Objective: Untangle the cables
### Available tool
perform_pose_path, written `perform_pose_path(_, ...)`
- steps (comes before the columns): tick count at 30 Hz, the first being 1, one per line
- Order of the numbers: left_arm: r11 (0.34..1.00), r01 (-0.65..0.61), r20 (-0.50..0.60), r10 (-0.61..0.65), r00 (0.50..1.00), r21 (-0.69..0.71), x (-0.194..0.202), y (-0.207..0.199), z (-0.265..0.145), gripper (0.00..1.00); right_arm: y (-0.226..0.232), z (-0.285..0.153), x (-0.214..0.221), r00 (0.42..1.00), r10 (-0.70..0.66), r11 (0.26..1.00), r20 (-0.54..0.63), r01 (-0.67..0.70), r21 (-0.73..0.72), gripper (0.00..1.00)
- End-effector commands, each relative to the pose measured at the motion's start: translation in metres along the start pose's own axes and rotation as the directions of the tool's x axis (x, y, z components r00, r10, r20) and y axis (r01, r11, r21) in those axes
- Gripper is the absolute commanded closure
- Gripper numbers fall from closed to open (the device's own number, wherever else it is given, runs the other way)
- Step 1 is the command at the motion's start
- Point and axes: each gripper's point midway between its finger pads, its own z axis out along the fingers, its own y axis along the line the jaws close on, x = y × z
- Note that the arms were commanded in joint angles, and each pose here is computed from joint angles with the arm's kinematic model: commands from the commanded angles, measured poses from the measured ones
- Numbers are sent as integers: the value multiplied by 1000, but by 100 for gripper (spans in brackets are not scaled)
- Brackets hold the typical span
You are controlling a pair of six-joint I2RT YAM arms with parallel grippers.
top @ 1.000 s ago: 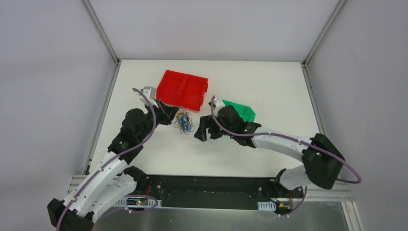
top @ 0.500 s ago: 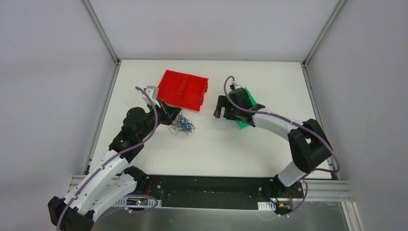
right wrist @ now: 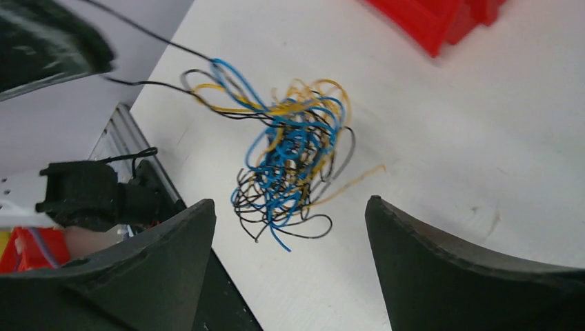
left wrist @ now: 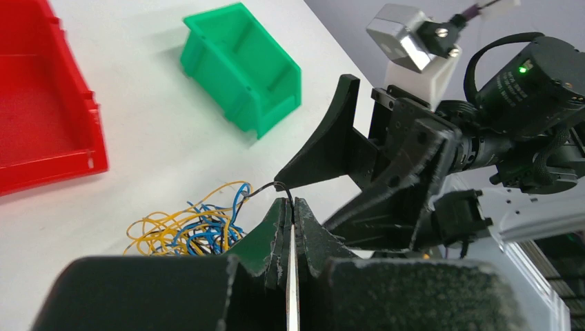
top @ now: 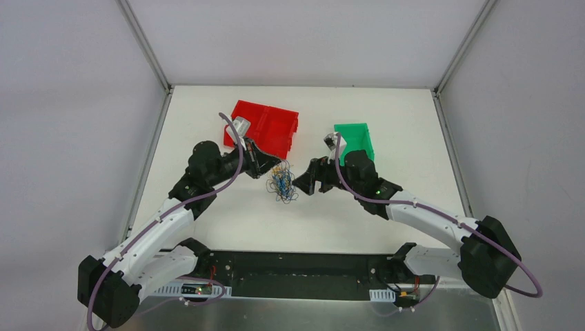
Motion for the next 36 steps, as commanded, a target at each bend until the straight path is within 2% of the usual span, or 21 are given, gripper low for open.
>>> perform_pose_path(1,976,-19,20,15,1000,216,-23,-46,5,100,43,-14,-17,984,-131,976,124,151,-160,18)
perform_pose_path(7,945,22,-62,-2,998,326,-15,-63,11,100,50,-20,-17,967,-186,968,171,211,-139,24)
perform_pose_path(9,935,47,-100,-12,995,353,-10,-65,15,100,46,-21,-20,964,-186,972,191,209,-108,30)
perform_pose_path(11,927,56,-116,-13,993,372,-9,-68,17,100,35,-24,-28,957,-176,981,232,190,-39,42)
perform_pose_path(13,922,60,-123,-14,992,382,-9,-69,17,100,27,-28,-33,949,-168,985,266,173,5,47)
perform_pose_path(21,909,55,-127,-2,992,413,-8,-76,15,100,12,-33,-45,932,-160,986,325,136,95,46)
perform_pose_path(31,894,63,-153,6,988,443,-4,-82,15,100,45,-41,-33,935,-199,969,294,233,-84,47)
perform_pose_path(36,885,62,-159,14,987,462,-3,-86,14,100,54,-39,-28,940,-210,958,267,253,-135,56)
